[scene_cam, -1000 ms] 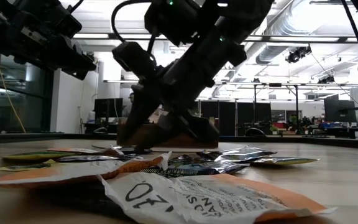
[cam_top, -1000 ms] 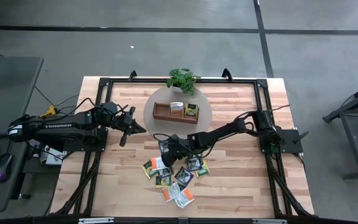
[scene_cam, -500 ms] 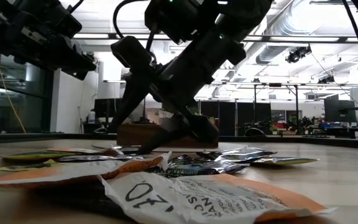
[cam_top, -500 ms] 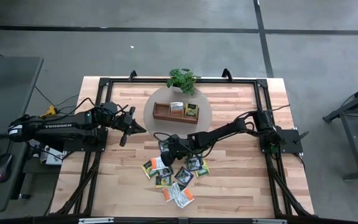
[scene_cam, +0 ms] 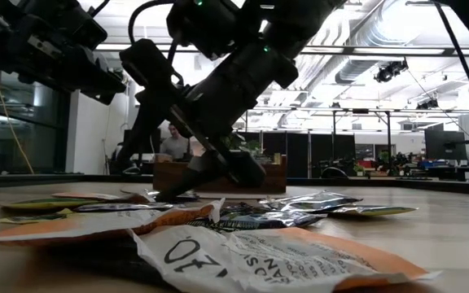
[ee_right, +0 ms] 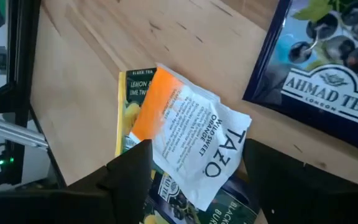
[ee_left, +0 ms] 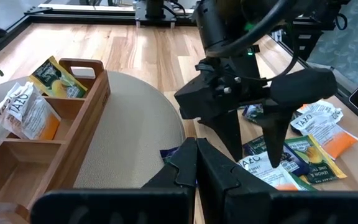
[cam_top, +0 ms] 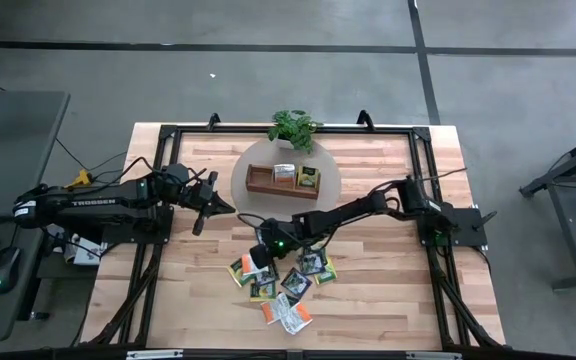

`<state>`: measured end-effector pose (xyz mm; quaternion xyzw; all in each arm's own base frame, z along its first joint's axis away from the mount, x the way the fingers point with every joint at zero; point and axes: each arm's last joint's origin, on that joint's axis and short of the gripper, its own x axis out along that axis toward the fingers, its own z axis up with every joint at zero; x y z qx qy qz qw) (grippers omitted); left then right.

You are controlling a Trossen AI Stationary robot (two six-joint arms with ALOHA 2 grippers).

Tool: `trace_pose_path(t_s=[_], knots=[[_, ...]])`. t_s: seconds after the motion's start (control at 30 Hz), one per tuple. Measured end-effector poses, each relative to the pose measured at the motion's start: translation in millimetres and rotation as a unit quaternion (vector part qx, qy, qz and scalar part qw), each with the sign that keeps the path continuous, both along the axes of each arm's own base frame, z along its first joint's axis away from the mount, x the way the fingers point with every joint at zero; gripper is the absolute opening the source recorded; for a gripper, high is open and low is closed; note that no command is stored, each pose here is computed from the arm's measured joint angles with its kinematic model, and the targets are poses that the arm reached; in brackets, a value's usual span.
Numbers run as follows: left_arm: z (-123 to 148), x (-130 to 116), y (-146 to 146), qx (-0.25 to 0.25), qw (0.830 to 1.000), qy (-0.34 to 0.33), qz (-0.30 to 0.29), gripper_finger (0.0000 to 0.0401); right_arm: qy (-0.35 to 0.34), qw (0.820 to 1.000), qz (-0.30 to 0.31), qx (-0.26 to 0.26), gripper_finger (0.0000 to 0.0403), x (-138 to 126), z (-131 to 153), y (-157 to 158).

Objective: Pick & Place Tea
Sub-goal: Put the top white tea bag into the middle section of the wooden organizer

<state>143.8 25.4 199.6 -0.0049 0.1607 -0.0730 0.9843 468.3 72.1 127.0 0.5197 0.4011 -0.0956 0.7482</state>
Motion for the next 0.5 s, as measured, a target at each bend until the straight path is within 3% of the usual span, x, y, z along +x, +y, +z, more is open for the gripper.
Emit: trace_pose_path(t_s=[0.5], knots=[[0.0,0.0,0.0,0.0,1.0,0.0,0.0,0.0,0.042,0.999,-0.002,-0.005,0.0247,-4.8,-8.6,-0.3]])
